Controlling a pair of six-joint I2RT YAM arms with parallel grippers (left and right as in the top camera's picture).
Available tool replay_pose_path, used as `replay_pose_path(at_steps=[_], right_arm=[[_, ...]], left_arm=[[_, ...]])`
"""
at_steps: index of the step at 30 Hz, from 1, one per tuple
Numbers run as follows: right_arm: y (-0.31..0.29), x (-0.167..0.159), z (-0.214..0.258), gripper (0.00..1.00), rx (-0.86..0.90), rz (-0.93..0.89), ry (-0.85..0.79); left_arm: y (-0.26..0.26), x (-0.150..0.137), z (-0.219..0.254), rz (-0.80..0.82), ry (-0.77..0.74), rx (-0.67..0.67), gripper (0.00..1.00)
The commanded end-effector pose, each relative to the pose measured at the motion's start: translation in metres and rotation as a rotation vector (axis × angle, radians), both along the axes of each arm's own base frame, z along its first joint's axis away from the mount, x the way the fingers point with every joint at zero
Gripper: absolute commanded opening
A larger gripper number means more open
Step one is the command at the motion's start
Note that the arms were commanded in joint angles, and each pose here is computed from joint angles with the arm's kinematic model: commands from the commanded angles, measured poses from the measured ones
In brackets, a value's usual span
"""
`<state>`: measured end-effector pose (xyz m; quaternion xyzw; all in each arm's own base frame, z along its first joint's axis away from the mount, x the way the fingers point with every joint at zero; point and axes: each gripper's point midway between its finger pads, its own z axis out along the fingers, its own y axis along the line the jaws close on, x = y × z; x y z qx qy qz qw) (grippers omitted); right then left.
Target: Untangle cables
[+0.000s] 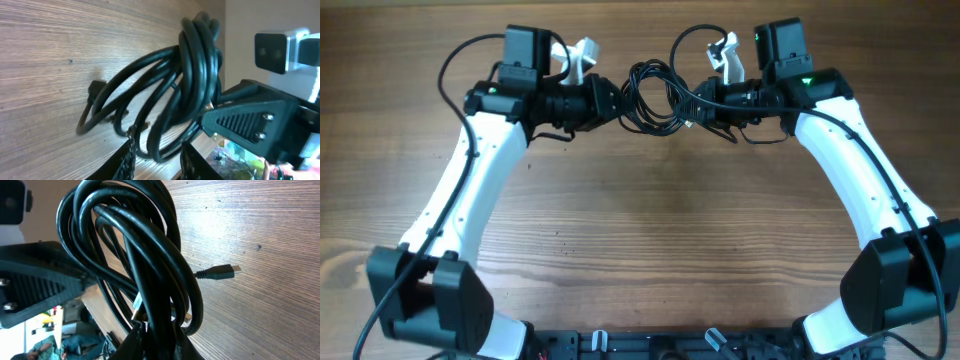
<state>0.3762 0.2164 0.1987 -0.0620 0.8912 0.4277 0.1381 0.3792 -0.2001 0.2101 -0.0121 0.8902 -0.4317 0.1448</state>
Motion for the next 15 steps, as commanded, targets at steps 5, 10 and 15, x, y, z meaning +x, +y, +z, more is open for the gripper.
replay_pose_path(at_steps=[5,10,15], right_arm=[[0.005,-0.005,0.023,0.04,0.046,0.038,-0.051],[0.005,-0.005,0.023,0.04,0.046,0.038,-0.05],[0.005,-0.006,0.022,0.04,0.045,0.038,-0.044]], left_arm=[[0.001,0.018,-0.019,0.048,-0.019,0.075,0.34],[0.004,0.021,-0.023,0.063,-0.023,0.101,0.35],[0.007,0.022,-0.025,0.071,-0.024,0.117,0.36]])
